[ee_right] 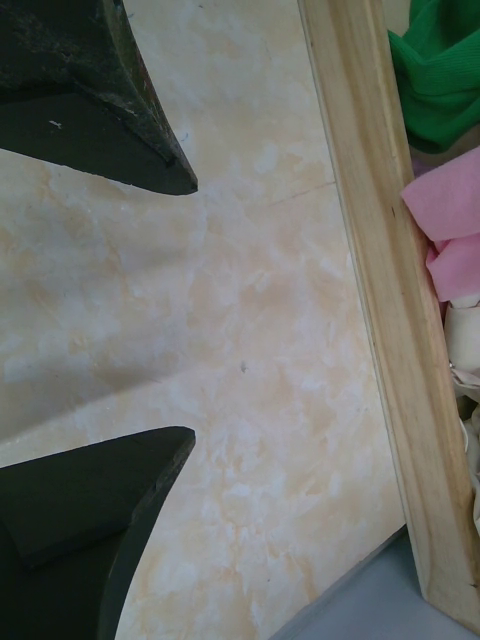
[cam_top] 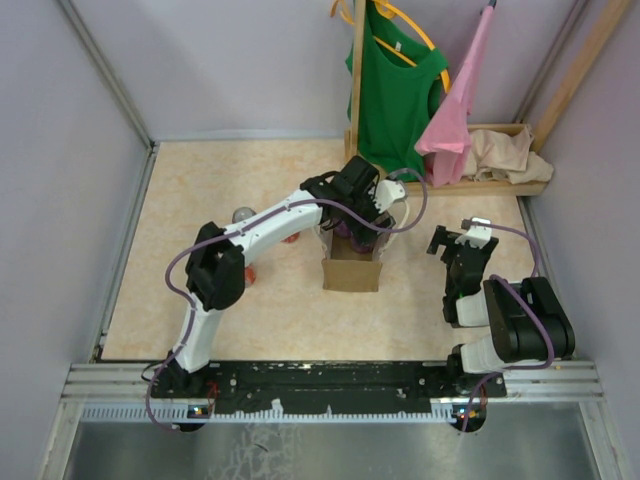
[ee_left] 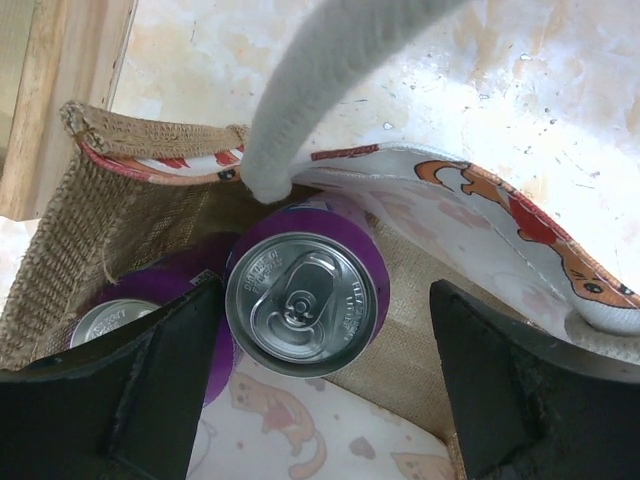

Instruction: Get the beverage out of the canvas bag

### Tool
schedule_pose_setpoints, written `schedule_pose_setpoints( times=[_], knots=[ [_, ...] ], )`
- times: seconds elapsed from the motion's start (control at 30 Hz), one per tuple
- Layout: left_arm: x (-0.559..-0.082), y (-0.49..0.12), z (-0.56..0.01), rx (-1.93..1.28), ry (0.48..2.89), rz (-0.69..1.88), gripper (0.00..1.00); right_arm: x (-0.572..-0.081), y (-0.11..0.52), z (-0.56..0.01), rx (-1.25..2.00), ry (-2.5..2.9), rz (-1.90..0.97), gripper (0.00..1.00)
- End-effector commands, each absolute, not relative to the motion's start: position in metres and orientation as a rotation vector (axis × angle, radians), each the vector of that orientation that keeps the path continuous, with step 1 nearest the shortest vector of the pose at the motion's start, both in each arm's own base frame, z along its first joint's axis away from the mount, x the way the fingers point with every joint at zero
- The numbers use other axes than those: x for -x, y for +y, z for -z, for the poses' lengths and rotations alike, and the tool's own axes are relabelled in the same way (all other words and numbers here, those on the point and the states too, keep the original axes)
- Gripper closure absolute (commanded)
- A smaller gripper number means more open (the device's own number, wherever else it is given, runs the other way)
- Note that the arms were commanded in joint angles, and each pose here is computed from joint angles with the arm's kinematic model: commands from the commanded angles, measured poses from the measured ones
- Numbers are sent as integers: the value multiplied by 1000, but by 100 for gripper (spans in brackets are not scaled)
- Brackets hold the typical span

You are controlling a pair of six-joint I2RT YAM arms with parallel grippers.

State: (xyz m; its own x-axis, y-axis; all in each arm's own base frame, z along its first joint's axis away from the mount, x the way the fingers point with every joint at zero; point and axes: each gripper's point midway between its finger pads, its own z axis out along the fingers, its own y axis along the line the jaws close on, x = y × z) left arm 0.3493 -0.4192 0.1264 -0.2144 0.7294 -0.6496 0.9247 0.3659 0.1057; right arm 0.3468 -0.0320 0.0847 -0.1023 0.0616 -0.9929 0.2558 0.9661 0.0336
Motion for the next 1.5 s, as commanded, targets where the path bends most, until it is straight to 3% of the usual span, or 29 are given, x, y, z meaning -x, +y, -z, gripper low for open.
schedule_pose_setpoints(
  times=[0.0,0.07,0.33,0.4,0.5,0.53,0.7,1.13,1.47],
  knots=[
    [-346,-425,-115,-1463,2013,454,14,-357,-34,-109,-252,1586,166,1],
    [-347,-423,-111,-1449,2037,446,21,-357,-34,-109,-252,1585,166,1],
    [-347,-416,-91,-1440,2092,437,26,-357,-34,-109,-252,1585,167,1],
    [-347,-416,-88,-1439,2099,437,44,-357,-34,-109,-252,1585,167,1],
    [-347,-415,-87,-1430,2112,432,91,-357,-34,-109,-253,1584,167,1],
    [-347,-416,-89,-1425,2111,431,99,-357,-34,-109,-252,1584,166,1],
    [-350,-423,-122,-1376,2070,470,100,-357,-34,-109,-252,1585,166,1],
    [-363,-432,-310,-1152,1705,520,100,-357,-34,-109,-251,1585,166,1],
    [-352,-389,-411,-953,1562,461,100,-357,-34,-109,-253,1584,166,1]
  ],
)
